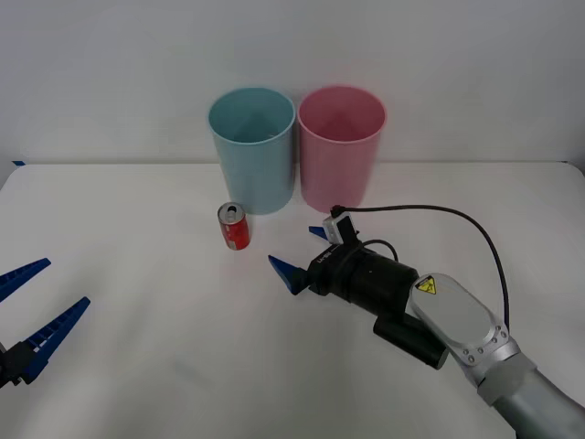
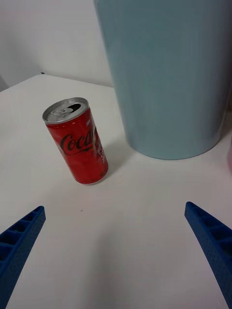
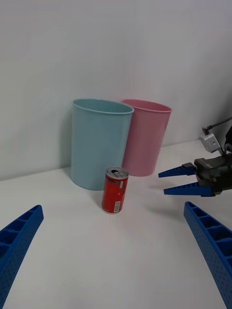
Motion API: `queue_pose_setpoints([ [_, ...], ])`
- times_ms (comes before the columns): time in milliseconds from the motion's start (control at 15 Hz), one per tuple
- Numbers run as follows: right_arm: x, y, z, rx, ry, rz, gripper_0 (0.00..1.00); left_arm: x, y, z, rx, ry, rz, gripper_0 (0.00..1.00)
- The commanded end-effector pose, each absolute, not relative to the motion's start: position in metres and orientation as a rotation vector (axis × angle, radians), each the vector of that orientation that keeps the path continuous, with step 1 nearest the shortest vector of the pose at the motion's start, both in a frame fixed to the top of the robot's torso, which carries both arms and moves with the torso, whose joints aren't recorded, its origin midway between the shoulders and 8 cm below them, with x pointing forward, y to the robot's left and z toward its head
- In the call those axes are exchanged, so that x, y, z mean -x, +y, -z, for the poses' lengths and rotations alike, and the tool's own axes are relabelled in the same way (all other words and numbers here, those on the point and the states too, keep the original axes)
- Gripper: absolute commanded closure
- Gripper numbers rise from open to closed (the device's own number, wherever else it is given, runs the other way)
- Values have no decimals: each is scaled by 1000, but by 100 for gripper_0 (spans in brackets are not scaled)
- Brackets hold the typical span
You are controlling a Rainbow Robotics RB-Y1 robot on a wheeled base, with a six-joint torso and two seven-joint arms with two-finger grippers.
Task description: Grasp the object on the table and drop it into the matching bin: aluminum can to the light blue bin, PET bottle to the pink bin.
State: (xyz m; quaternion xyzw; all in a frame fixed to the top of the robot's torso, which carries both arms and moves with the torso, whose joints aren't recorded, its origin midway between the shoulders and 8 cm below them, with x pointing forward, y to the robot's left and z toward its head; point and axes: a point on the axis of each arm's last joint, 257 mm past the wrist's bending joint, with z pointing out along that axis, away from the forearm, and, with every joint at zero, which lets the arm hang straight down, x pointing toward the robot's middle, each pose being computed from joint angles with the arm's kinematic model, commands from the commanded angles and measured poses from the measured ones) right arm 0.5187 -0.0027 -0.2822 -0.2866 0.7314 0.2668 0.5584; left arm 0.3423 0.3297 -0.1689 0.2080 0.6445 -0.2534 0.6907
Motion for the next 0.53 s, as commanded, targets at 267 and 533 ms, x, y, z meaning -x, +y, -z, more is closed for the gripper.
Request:
queue_pose_setpoints([
  [267,-519,-3,282,676,1725,-629,0,-342,330,169,-465,1441,567,0],
  [533,-519,-3,282,676,1725,-629,0,-342,330,169,-465,1441,567,0],
])
